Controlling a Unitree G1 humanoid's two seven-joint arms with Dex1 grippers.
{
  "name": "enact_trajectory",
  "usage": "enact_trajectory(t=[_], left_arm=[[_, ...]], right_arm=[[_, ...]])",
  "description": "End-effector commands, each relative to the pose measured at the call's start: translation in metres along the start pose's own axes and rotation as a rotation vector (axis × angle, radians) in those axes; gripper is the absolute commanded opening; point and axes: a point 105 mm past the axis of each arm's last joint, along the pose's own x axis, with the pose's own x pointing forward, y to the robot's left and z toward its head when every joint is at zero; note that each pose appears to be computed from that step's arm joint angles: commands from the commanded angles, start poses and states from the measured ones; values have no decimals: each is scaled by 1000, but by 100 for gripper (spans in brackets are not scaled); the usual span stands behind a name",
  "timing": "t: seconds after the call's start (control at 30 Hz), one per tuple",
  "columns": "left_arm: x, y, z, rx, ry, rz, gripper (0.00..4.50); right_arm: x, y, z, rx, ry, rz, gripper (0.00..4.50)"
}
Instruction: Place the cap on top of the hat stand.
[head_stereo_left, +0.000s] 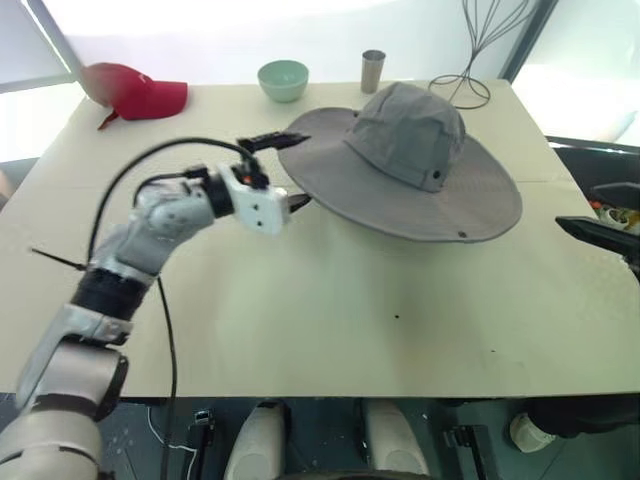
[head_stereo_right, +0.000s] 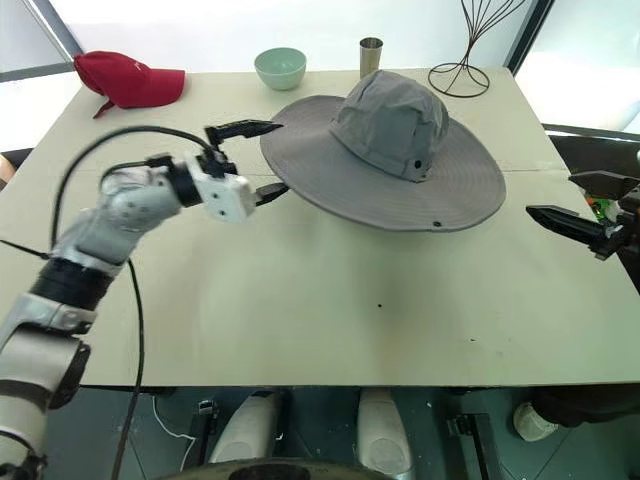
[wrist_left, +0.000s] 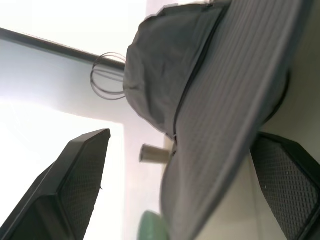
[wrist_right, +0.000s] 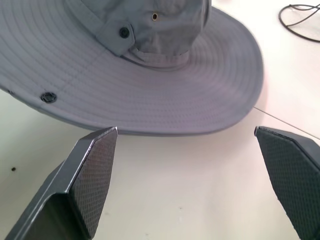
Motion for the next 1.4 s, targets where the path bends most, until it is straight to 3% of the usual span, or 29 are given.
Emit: enact_trajectory(t=[0.03,0.07,0.17,0.33,0.5,0.7,0.97,1.13,1.23,1.4], left_arm=[[-41,25,-5,-275,51,-28,448],[-56,25,-11,-439,85,-72,448],[-93,18,-4,-684,97,-219,448],[-110,77,-3,-925,-8,-13,448],[-108,91,5,-977,-52,-8,448],[-112,64,22,-999,-37,-175,448],[-111,58,21,-997,-17,-188,448],[-109,59,20,-990,-13,-186,448],[-108,60,20,-983,-11,-182,450],[-108,63,19,-977,-11,-167,450]], right_arm=[[-7,-7,12,-60,-6,2,450],[-8,-8,13,-61,-6,13,450],[-9,-15,15,-81,-1,16,450],[-5,-24,25,-91,-20,22,450],[17,1,39,-176,-37,123,450],[48,86,58,-476,-77,305,450],[99,136,42,-694,-123,225,450],[129,143,41,-812,-187,76,450],[136,148,35,-914,-193,72,369],[139,149,26,-1041,-204,37,100]])
